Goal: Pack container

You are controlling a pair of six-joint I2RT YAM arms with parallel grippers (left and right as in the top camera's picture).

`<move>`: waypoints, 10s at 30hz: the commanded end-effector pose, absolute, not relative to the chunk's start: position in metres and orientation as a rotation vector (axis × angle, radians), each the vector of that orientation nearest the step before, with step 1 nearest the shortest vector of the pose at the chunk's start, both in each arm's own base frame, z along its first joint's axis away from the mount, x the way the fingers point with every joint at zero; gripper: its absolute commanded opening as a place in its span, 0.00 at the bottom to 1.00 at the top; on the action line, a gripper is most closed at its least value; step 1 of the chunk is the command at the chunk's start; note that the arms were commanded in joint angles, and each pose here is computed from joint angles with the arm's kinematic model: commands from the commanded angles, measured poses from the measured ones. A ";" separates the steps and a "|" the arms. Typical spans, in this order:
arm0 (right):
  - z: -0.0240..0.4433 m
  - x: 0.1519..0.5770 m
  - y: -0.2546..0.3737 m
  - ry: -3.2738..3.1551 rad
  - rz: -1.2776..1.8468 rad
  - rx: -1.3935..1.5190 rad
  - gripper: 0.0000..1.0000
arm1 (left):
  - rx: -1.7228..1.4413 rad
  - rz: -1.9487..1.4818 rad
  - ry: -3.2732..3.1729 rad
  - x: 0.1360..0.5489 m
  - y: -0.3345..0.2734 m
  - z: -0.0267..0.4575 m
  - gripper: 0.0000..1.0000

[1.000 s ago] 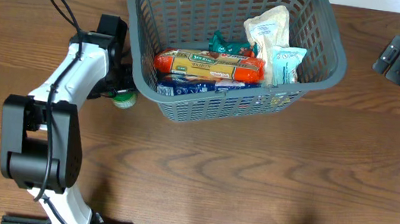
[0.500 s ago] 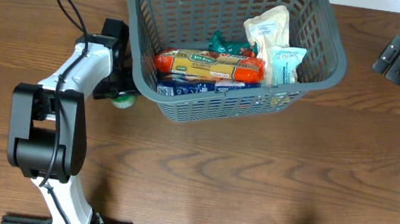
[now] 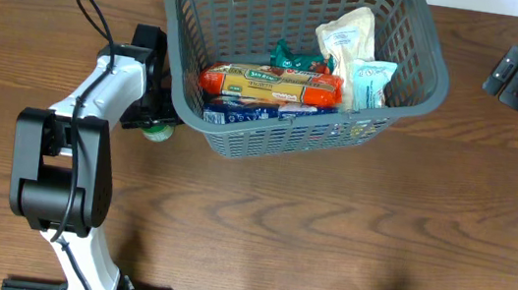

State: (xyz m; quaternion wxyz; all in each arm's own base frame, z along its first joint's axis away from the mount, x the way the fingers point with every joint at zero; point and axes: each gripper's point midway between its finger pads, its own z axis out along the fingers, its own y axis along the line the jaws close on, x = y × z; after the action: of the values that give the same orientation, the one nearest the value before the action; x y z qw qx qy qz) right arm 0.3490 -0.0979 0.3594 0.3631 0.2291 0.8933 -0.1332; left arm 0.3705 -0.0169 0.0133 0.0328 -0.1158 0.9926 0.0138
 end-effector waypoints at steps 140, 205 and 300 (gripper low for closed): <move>0.362 0.347 -0.102 2.284 -0.358 0.616 0.99 | -0.576 0.436 2.339 0.328 0.059 0.361 0.99; 0.362 0.347 -0.102 2.284 -0.358 0.616 0.99 | -0.462 0.192 2.697 0.378 0.102 0.263 0.99; 0.362 0.347 -0.102 2.284 -0.358 0.616 0.99 | -0.305 0.055 1.899 0.233 0.039 0.298 0.99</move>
State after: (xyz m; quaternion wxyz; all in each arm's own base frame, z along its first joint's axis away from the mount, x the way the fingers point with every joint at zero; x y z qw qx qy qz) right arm 0.3490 -0.0979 0.3594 0.3631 0.2291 0.8933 -0.1332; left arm 0.2359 0.0425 0.3053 0.5702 -0.1301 0.8105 0.0321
